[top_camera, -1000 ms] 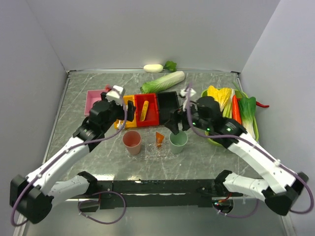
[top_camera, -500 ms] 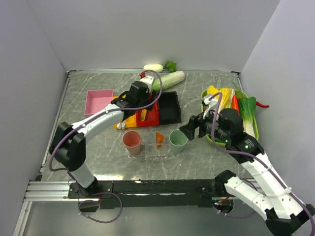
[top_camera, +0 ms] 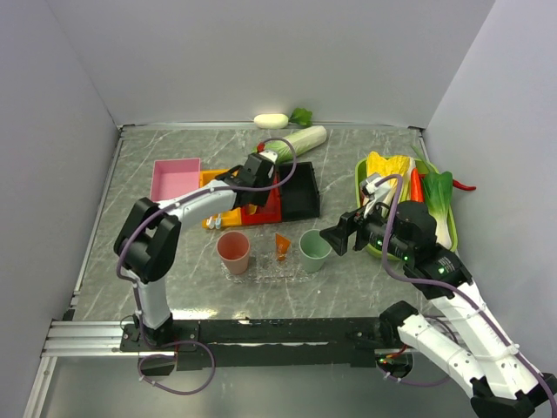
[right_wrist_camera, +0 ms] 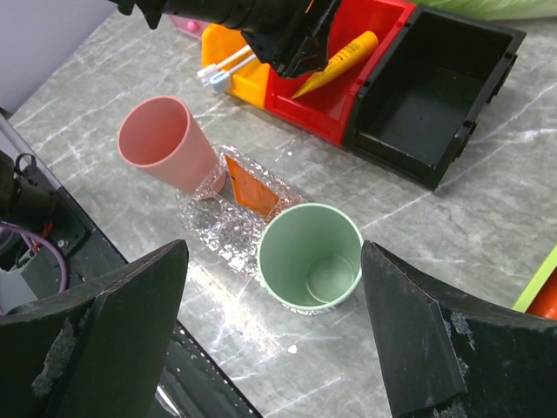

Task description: Prepare toiletry sets of a toothbrush and toothpaste on the tray

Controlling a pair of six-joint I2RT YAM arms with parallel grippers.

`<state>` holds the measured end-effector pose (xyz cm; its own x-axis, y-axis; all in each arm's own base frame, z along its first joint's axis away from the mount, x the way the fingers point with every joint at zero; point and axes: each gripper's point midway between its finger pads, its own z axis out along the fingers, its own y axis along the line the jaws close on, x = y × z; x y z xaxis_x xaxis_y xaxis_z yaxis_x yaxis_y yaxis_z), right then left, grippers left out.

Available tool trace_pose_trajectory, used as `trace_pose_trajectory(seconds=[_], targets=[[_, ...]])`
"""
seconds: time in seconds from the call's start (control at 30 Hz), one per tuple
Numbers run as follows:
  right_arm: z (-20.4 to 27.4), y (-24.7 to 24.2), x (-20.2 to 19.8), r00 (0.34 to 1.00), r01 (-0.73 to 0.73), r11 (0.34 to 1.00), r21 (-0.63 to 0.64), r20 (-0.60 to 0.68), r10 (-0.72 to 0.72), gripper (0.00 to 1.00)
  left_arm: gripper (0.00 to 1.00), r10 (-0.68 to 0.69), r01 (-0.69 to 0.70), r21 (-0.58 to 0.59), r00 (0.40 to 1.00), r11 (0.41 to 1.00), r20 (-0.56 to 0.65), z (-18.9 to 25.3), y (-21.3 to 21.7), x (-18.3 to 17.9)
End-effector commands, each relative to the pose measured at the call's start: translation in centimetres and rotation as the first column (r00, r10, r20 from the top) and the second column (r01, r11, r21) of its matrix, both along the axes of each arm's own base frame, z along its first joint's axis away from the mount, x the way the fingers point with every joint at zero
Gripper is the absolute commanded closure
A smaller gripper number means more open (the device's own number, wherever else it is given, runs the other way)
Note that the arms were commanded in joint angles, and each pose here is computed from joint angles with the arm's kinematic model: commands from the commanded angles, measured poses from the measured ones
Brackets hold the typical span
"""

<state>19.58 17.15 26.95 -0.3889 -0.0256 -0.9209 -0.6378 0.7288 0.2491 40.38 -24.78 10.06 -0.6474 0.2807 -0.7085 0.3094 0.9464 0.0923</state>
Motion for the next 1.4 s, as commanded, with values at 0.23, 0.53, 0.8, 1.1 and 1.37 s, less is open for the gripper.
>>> trace_pose_trajectory(seconds=[0.23,0.53,0.8,1.1,1.37], targets=[[1.6,0.0,0.2,0.998,-0.003,1.0,0.029,0.06,0.002,0.12,0.52,-0.063,0.066,0.044,0.996,0.997,-0.057,-3.1,-0.6,-0.4],[1.4,0.0,0.4,0.998,0.001,1.0,0.025,0.056,-0.002,0.12,0.67,-0.057,0.064,0.08,0.994,0.995,-0.093,-5.0,-0.3,-0.9],[1.3,-0.1,0.5,0.998,0.008,1.0,0.022,0.057,-0.009,0.12,0.62,-0.043,0.054,0.114,0.994,0.992,-0.097,-5.6,0.0,-1.0],[1.3,-0.2,0.5,0.998,0.014,1.0,0.022,0.056,-0.015,0.12,0.71,-0.043,0.058,0.159,0.994,0.986,-0.099,-6.5,0.3,-1.1],[1.3,-0.4,0.7,0.998,0.026,1.0,0.017,0.057,-0.027,0.12,0.99,-0.054,0.056,0.123,0.998,0.991,-0.023,-3.4,-0.7,-0.7]])
